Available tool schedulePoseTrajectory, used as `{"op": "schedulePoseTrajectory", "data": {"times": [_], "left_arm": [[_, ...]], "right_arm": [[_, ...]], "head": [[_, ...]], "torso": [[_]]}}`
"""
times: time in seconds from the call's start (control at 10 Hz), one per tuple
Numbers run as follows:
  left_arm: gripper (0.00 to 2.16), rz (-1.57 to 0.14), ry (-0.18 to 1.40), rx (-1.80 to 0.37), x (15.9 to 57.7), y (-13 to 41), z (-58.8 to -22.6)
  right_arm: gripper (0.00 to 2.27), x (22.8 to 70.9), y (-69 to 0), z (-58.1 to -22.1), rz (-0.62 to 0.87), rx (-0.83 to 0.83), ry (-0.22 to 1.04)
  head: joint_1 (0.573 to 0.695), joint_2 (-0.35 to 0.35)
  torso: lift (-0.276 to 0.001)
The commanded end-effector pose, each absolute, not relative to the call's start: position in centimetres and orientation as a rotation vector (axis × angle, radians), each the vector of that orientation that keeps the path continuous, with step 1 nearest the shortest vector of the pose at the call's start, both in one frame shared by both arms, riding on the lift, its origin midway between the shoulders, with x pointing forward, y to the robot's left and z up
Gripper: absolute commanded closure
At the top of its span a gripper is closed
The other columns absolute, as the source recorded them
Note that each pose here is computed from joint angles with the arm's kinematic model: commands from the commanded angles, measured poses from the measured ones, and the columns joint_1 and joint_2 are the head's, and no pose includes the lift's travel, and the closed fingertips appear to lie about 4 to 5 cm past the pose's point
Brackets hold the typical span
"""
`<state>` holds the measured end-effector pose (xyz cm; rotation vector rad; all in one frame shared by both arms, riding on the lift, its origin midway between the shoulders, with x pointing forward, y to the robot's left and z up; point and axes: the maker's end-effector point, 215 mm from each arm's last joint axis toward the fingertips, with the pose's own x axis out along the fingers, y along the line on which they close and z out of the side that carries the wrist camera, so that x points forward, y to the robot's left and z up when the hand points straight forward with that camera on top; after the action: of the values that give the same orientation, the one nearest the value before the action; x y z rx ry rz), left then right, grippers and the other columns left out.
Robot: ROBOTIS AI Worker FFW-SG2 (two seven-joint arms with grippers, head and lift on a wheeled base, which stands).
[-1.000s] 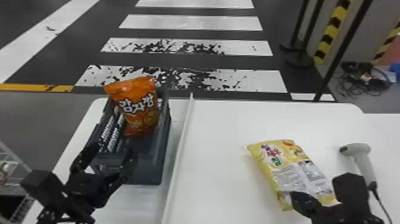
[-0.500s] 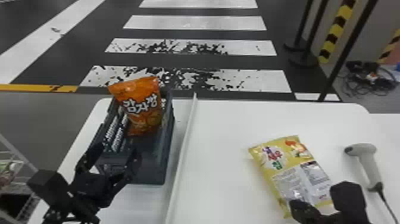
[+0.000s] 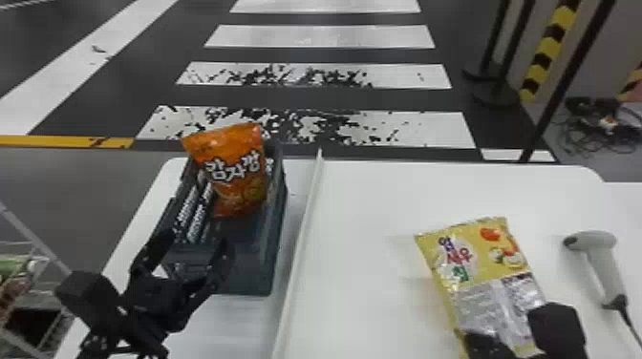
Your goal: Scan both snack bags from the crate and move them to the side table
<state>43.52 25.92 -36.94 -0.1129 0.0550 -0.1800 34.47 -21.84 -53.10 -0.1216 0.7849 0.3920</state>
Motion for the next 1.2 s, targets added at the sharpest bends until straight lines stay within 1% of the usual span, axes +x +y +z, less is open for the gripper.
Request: {"op": "schedulePoseTrajectory", "data": {"times": [0.0,0.1,0.4,0.6,0.7,0.9,1.0,1.1], "left_arm": [[0.08,-0.180,0.055,-0.112,43.5,25.9,-36.9],[0.08,-0.181,0.055,-0.111,43.5,26.0,-36.9],[0.08,-0.182,0.054,-0.111,43.4,25.9,-36.8],[0.08,-0.181,0.053,-0.112,43.5,25.9,-36.8],[0.08,-0.179,0.055,-0.113,43.4,26.0,-36.9],[0.08,-0.181,0.055,-0.113,43.4,25.9,-36.9],[0.08,-0.182,0.054,-0.113,43.4,25.9,-36.8],[0.08,-0.181,0.053,-0.111,43.5,26.0,-36.8]], "right_arm": [[2.19,34.3,-21.7,-53.7,0.398,-0.125,0.788],[2.19,34.6,-21.5,-53.2,0.400,-0.130,0.774],[2.19,36.6,-21.5,-48.5,0.389,-0.145,0.694],[2.19,37.7,-21.5,-46.5,0.379,-0.144,0.643],[2.19,38.8,-22.5,-45.4,0.345,-0.136,0.603],[2.19,40.5,-26.2,-44.4,0.248,-0.140,0.562],[2.19,40.8,-27.8,-43.9,0.210,-0.131,0.549],[2.15,41.2,-29.8,-43.6,0.135,-0.139,0.531]], "head": [[0.695,0.059],[0.695,0.061],[0.695,0.063],[0.695,0.063],[0.695,0.063],[0.695,0.042],[0.695,0.015],[0.695,-0.013]], "torso": [[-0.099],[-0.099],[-0.099],[-0.099],[-0.099],[-0.099],[-0.099],[-0.099]]}}
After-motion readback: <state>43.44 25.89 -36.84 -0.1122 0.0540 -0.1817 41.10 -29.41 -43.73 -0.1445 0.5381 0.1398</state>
